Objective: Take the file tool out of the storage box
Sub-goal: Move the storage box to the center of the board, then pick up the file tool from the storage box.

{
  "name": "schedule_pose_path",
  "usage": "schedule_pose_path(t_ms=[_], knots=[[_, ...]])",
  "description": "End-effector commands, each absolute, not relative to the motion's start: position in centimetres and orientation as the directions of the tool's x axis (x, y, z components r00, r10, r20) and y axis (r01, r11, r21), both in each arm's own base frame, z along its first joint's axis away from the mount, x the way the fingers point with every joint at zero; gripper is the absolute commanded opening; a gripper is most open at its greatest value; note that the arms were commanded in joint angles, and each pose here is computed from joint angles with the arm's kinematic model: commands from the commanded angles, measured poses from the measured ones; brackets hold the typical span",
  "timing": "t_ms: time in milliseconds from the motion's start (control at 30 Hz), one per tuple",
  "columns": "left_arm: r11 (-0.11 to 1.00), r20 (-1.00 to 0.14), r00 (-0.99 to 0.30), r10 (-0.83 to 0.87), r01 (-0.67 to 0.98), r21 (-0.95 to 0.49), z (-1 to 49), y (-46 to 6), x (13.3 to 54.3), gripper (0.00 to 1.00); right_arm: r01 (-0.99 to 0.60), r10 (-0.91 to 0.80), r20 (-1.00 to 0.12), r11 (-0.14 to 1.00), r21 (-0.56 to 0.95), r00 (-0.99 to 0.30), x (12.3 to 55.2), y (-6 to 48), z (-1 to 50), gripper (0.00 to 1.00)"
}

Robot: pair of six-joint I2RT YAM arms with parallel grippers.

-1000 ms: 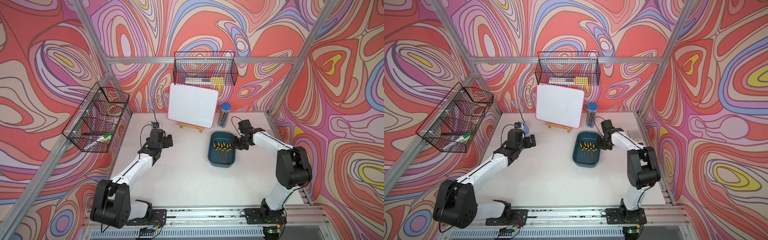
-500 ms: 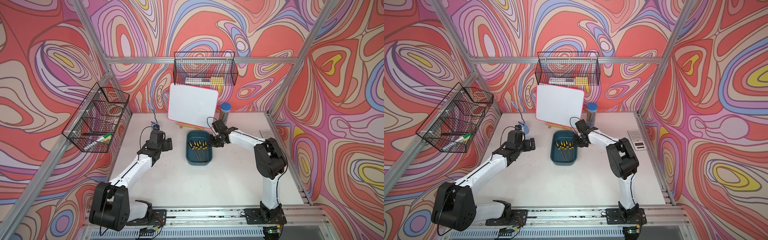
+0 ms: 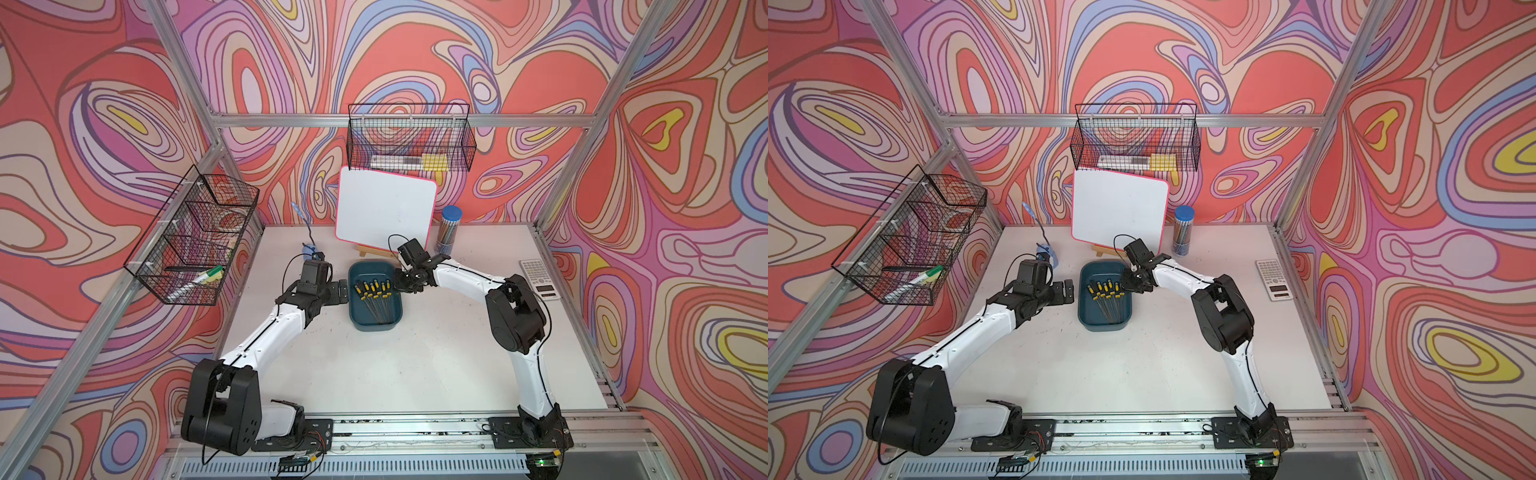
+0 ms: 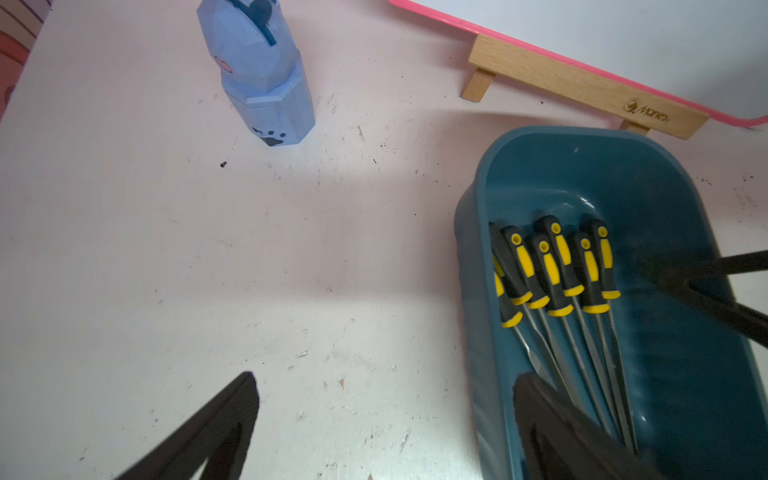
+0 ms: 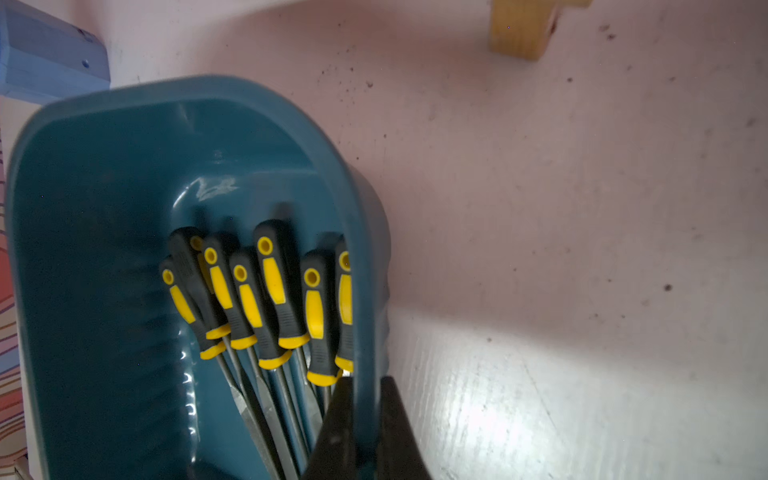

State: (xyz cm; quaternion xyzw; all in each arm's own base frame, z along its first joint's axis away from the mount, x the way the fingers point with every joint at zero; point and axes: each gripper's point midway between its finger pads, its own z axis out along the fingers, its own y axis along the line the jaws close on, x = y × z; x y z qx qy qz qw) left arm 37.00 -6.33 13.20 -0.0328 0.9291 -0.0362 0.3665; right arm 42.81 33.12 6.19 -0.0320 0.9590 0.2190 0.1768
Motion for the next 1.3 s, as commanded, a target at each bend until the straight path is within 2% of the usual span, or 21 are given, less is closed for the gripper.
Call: schedule_pose_path(t_ms=[0,67,167,333,433,600,800,1033,1267], knots=[[0.991,-0.652,-0.751,-0.105,-0.023,-0.133,13.1,-7.3,37.0,1.0,-0.17,-0.003,-0.386,0.901,0.399,-0.923,43.0,33.5,7.5,0.19],[0.99,-0.656,-0.747,-0.112,-0.027,-0.138,13.2,-7.3,37.1,0.99,-0.185,-0.008,-0.406,0.899,0.398,-0.914,43.3,33.6,8.7,0.29],[0.991,-0.664,-0.74,-0.108,-0.023,-0.135,13.6,-7.2,37.1,1.0,-0.206,-0.015,-0.441,0.898,0.389,-0.897,44.0,33.7,10.7,0.38],[0.993,-0.686,-0.721,-0.099,-0.028,-0.113,14.6,-6.7,37.1,1.0,-0.289,-0.056,-0.543,0.89,0.354,-0.838,44.9,34.3,15.3,0.41],[0.987,-0.674,-0.724,-0.146,-0.063,-0.146,15.2,-5.4,37.1,0.99,-0.45,-0.184,-0.629,0.843,0.294,-0.755,44.1,37.0,17.6,0.4],[0.946,-0.619,-0.718,-0.319,-0.201,-0.254,15.6,-1.1,37.1,0.99,-0.598,-0.354,-0.602,0.756,0.267,-0.716,42.3,41.4,14.8,0.38],[0.945,-0.572,-0.755,-0.32,-0.21,-0.252,15.2,-0.9,36.3,1.0,-0.662,-0.432,-0.569,0.692,0.287,-0.699,40.9,44.4,11.1,0.37],[0.939,-0.562,-0.757,-0.333,-0.21,-0.274,14.8,-1.3,36.0,1.0,-0.657,-0.462,-0.51,0.686,0.313,-0.725,40.4,45.2,6.9,0.34],[0.926,-0.538,-0.764,-0.356,-0.21,-0.314,14.5,-1.9,36.1,1.0,-0.66,-0.467,-0.508,0.682,0.315,-0.724,40.6,45.8,5.5,0.33]])
